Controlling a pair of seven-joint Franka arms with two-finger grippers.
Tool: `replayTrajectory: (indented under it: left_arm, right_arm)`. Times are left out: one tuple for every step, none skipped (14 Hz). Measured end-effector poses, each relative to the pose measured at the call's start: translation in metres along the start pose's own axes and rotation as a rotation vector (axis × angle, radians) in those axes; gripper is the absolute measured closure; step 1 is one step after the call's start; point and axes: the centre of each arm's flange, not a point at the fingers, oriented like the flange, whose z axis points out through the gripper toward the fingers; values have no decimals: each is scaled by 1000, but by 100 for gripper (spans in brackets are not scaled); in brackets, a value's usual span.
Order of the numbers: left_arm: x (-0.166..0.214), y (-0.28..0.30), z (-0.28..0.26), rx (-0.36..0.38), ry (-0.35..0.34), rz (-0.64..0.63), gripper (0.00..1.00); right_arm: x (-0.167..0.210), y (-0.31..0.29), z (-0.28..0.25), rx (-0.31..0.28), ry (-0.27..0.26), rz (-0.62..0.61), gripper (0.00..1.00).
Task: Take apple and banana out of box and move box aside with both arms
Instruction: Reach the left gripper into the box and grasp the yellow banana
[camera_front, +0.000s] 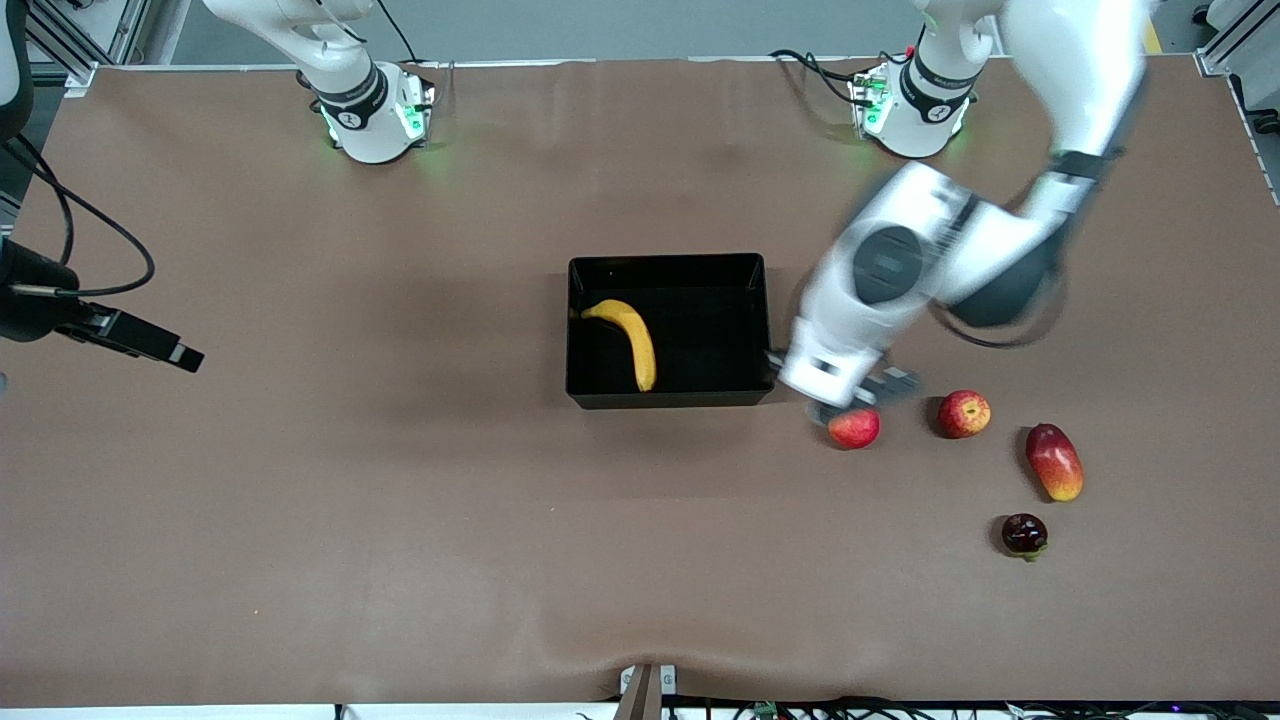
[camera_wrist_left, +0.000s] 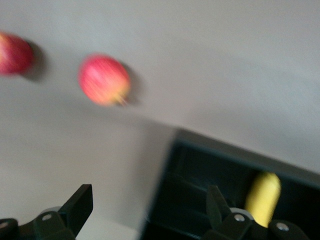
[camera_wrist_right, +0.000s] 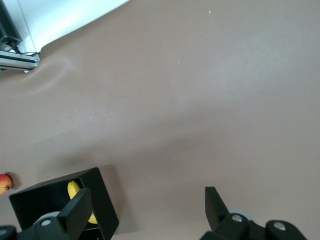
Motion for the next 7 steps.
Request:
replayTrajectory:
  left_arm:
    - [-31, 24, 5, 9, 11, -1, 0]
    - [-58, 45, 13, 11, 26, 4, 0]
    - [-80, 64, 25, -3, 36, 6, 0]
    - [-98, 83, 41, -33, 44, -1, 0]
    - [-109, 98, 60, -64, 53, -13, 0]
    - [-115, 110, 82, -87, 65, -18, 0]
    - [-120, 119, 104, -101, 78, -14, 0]
  right_arm:
    - [-1, -2, 1, -1, -6, 22, 0]
    - [-3, -5, 2, -2, -11, 40, 0]
    - [-4, -8, 4, -4, -16, 53, 0]
    - [-7, -12, 6, -7, -27, 68, 0]
    - [-10, -14, 8, -13, -43, 85, 0]
    - [-13, -16, 10, -20, -65, 95, 0]
    - [-16, -18, 12, -26, -82, 97, 0]
